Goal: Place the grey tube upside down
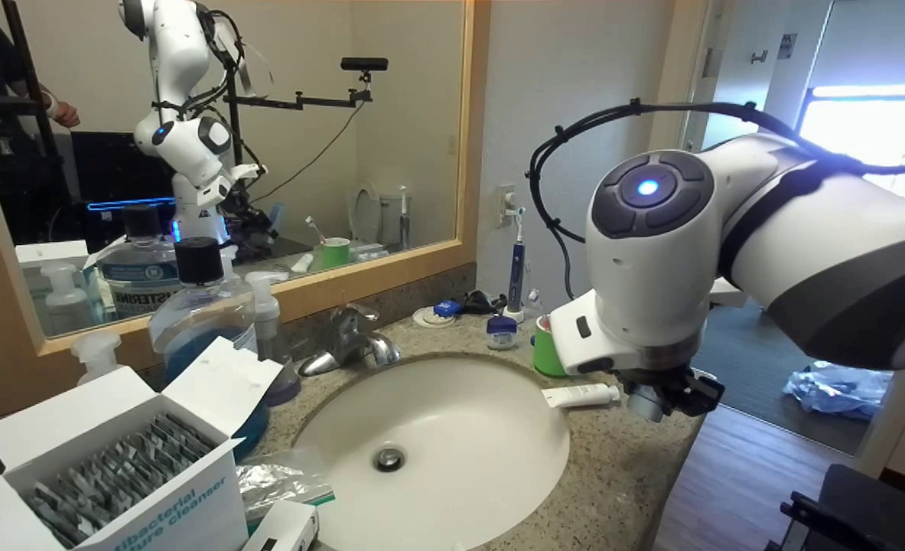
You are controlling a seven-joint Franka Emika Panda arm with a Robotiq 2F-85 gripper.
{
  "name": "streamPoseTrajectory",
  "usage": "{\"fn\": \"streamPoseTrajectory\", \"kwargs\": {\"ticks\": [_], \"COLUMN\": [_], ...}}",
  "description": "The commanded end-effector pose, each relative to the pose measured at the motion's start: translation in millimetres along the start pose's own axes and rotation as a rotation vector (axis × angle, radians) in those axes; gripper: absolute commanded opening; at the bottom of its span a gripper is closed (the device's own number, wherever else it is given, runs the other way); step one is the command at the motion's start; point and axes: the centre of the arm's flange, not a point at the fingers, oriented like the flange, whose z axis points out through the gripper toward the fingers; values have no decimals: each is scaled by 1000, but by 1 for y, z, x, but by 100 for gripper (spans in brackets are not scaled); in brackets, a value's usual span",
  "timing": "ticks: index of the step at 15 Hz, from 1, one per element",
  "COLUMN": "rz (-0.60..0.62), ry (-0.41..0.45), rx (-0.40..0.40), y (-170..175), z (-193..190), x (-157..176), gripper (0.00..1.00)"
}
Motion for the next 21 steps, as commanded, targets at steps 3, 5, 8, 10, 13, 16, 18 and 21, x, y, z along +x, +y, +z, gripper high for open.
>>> {"fn": "streamPoseTrajectory", "kwargs": {"ticks": [3,5,8,10,13,16,18,21], "rz": [14,43,65,65,61,64,46,46], "ry": [-90,-147,-199,-213,-261,-313,-280,-287], "rx": [16,13,-5,-4,11,25,38,41], "y": [25,27,22,19,17,18,13,15], "z": [25,30,27,28,31,34,36,37], "x": [33,41,51,57,63,63,58,60], "gripper": [23,23,23,23,23,23,48,48]}}
